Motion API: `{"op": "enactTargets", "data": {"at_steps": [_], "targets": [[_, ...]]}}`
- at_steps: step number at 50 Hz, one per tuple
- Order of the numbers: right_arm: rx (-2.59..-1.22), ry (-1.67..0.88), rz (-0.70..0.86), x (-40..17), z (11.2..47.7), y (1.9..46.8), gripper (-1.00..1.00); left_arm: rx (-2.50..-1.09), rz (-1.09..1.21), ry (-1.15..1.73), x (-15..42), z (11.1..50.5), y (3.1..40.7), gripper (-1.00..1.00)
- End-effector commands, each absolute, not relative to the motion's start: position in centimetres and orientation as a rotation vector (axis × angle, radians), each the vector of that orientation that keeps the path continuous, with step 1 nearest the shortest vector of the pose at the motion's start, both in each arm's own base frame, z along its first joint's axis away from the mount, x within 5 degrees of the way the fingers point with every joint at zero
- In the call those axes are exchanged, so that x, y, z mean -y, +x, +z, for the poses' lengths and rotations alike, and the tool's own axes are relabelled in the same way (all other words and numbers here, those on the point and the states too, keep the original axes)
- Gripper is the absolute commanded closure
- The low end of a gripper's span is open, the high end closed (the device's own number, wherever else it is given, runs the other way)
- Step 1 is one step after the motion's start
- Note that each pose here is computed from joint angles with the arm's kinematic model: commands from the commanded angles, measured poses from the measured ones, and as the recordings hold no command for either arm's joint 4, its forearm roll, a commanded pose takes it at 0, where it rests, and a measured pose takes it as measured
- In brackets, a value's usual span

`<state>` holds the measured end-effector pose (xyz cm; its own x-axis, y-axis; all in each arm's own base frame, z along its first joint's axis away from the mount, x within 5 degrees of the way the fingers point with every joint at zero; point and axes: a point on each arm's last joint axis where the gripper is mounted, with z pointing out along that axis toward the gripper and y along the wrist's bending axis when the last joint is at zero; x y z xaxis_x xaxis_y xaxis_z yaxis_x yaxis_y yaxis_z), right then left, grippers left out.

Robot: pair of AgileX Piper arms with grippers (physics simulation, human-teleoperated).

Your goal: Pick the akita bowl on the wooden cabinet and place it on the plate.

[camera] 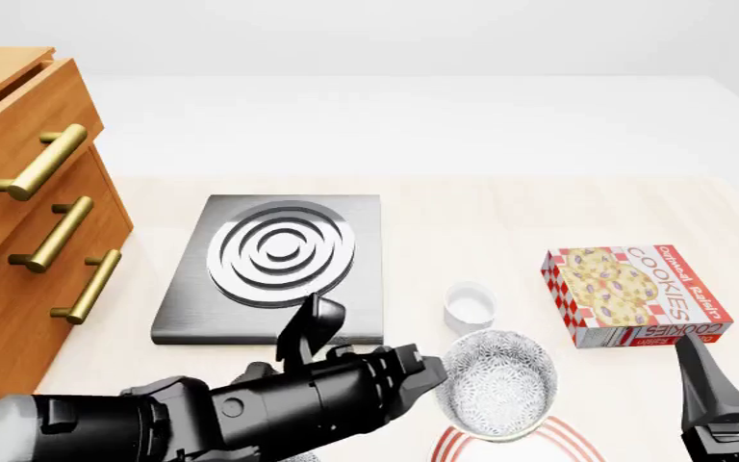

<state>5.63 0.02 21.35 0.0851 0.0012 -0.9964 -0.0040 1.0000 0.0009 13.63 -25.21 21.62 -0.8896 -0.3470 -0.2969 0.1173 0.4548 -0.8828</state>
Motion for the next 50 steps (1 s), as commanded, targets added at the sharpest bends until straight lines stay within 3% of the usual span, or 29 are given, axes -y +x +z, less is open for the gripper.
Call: {"op": "enactTargets", "data": {"at_steps": [1, 50], "targets": [[-1.486, -0.003, 0.004, 0.0, 21.3, 5.6, -1.00, -2.269, -1.438, -0.216, 25.3, 20.8, 13.8, 1.00], [-1.486, -0.002, 0.004, 0.0, 21.3, 5.6, -1.00, -2.357, -1.384, -0.234, 25.9, 17.0, 13.4, 1.00]]}}
